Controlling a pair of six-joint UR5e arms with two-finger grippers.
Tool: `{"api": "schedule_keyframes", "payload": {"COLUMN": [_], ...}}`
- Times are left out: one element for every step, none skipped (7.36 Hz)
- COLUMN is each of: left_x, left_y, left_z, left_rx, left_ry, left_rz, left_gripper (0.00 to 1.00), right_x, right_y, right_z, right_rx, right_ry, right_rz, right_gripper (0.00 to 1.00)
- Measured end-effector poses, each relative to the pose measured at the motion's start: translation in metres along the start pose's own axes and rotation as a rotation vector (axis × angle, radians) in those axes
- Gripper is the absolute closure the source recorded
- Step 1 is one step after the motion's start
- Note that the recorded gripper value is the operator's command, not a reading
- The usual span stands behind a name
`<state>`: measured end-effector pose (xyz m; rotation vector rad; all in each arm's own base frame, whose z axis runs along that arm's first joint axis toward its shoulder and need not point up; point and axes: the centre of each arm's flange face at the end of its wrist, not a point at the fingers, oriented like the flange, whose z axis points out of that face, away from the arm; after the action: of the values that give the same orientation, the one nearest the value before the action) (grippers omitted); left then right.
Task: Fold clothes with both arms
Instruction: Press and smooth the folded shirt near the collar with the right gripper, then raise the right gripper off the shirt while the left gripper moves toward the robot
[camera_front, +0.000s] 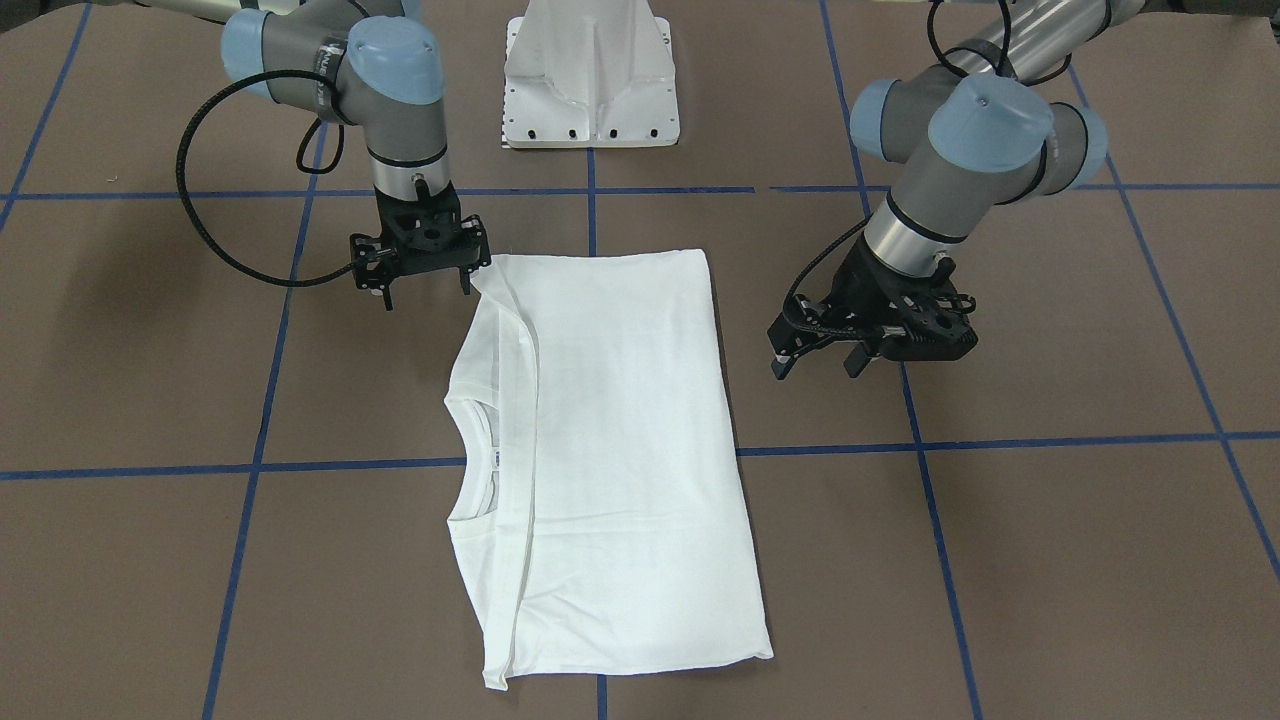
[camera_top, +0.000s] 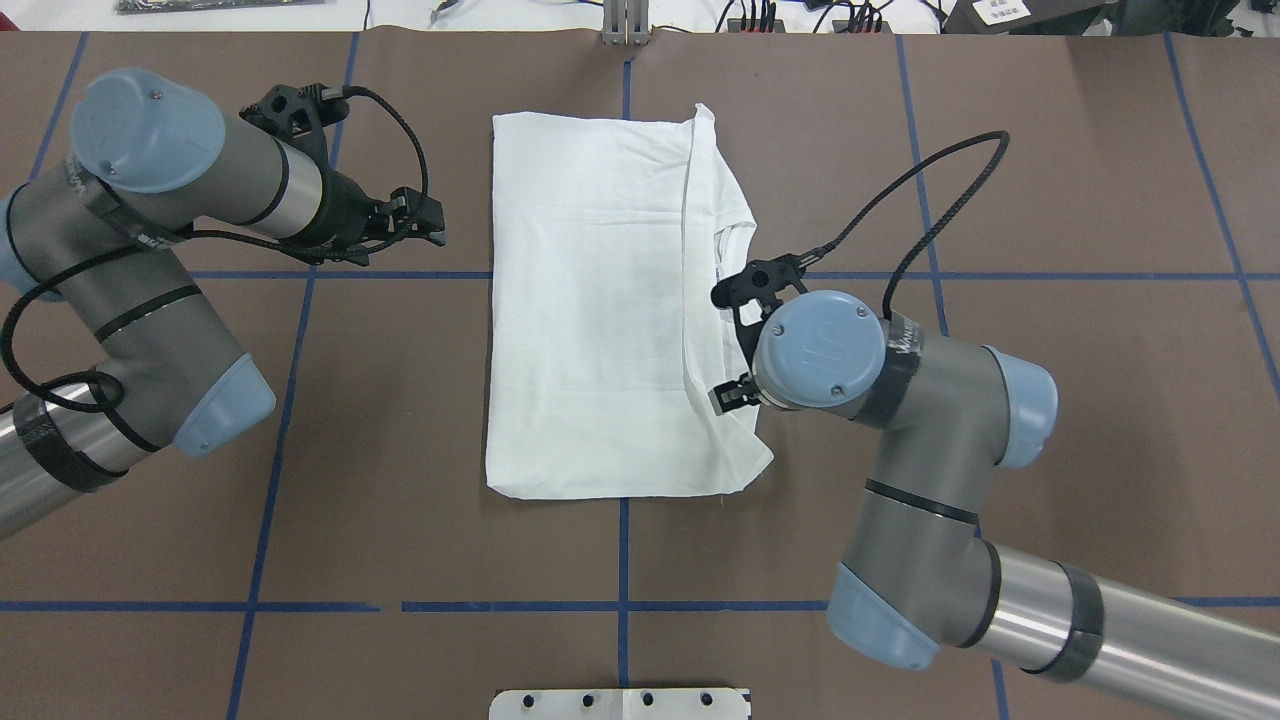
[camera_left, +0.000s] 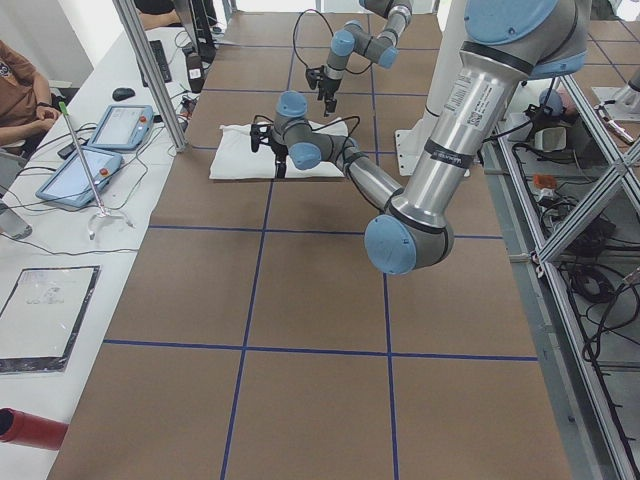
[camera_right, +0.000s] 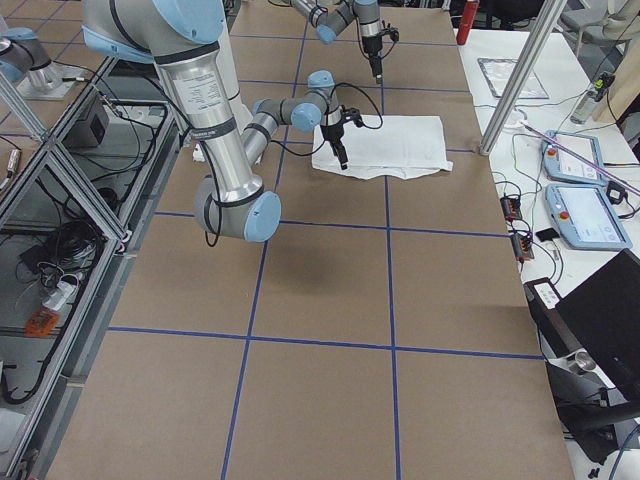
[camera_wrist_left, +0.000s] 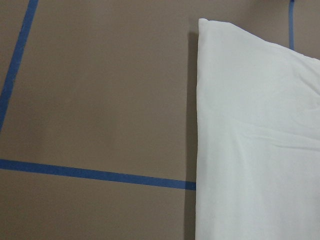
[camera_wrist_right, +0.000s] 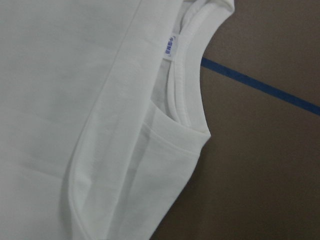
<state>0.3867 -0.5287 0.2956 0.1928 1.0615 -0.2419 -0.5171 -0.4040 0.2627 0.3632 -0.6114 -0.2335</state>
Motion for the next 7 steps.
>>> {"api": "schedule_keyframes", "payload": {"left_x": [0.0,0.0,0.0,0.0,0.001,0.001,0.001], "left_y": [0.0,0.0,0.0,0.0,0.0,0.0,0.0], "left_z": [0.0,0.0,0.0,0.0,0.0,0.0,0.0], "left_rx": [0.0,0.0,0.0,0.0,0.0,0.0,0.0], "left_ry": [0.0,0.0,0.0,0.001,0.001,0.001,0.002], "left_rz": [0.004,0.009,0.011,0.012,0.012,0.012,0.013], "left_gripper": [0.0,0.0,0.0,0.0,0.0,0.0,0.0], "right_x": [-0.018,-0.031,-0.037,-0.038,-0.037,-0.035,-0.031], "right_y": [-0.018,-0.03,-0.036,-0.037,-0.035,-0.033,-0.03], "right_z": [0.004,0.015,0.03,0.04,0.045,0.048,0.051], "right_rx": [0.009,0.023,0.032,0.03,0.024,0.018,0.012], "right_ry": [-0.005,-0.018,-0.028,-0.028,-0.027,-0.024,-0.019], "right_rz": [0.0,-0.002,-0.004,-0.005,-0.005,-0.005,-0.005], "right_gripper": [0.0,0.0,0.0,0.0,0.0,0.0,0.0]}}
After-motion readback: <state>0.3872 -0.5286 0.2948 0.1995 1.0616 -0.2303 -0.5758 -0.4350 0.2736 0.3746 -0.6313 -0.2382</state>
